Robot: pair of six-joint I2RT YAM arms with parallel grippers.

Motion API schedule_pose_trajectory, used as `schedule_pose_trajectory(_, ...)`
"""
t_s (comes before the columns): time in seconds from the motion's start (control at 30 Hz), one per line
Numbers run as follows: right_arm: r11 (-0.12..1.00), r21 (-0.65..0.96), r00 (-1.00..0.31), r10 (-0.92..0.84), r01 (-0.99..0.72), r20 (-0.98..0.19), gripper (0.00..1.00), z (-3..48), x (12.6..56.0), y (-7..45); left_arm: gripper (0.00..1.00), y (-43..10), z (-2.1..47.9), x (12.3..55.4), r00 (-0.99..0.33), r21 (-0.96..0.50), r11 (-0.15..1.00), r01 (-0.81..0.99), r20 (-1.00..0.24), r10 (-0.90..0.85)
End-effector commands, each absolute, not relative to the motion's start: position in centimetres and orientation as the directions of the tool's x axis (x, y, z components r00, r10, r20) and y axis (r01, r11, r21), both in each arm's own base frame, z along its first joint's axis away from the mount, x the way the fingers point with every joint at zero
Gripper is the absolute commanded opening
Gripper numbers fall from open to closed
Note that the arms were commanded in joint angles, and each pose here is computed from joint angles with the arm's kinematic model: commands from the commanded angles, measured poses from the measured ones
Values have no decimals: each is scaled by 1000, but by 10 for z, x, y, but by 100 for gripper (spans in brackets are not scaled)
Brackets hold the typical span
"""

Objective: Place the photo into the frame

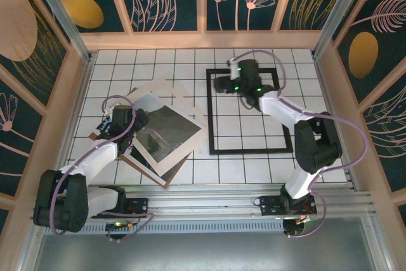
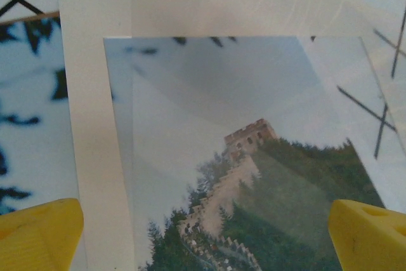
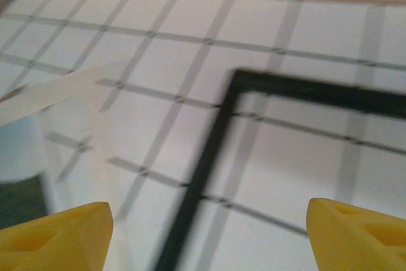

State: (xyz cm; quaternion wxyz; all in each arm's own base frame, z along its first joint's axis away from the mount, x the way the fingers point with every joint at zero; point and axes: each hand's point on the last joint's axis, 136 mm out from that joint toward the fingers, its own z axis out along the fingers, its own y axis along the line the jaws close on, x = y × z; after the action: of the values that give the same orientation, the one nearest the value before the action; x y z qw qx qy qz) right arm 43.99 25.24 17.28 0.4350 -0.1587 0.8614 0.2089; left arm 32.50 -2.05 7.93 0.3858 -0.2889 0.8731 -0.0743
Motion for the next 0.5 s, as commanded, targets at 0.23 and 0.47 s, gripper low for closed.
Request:
schedule_pose_trajectory(0.23,844,254,-704,-187,-472,-685,82,97,437,351,95,-29,58,337,-620,-304,856,-418,-593,-514)
schedule_pose_trajectory(0.47,862,193,-735,-259,-468,-627,82,57,449,372,96,-30,50,339,-637,-289,867,-407,-590,-496)
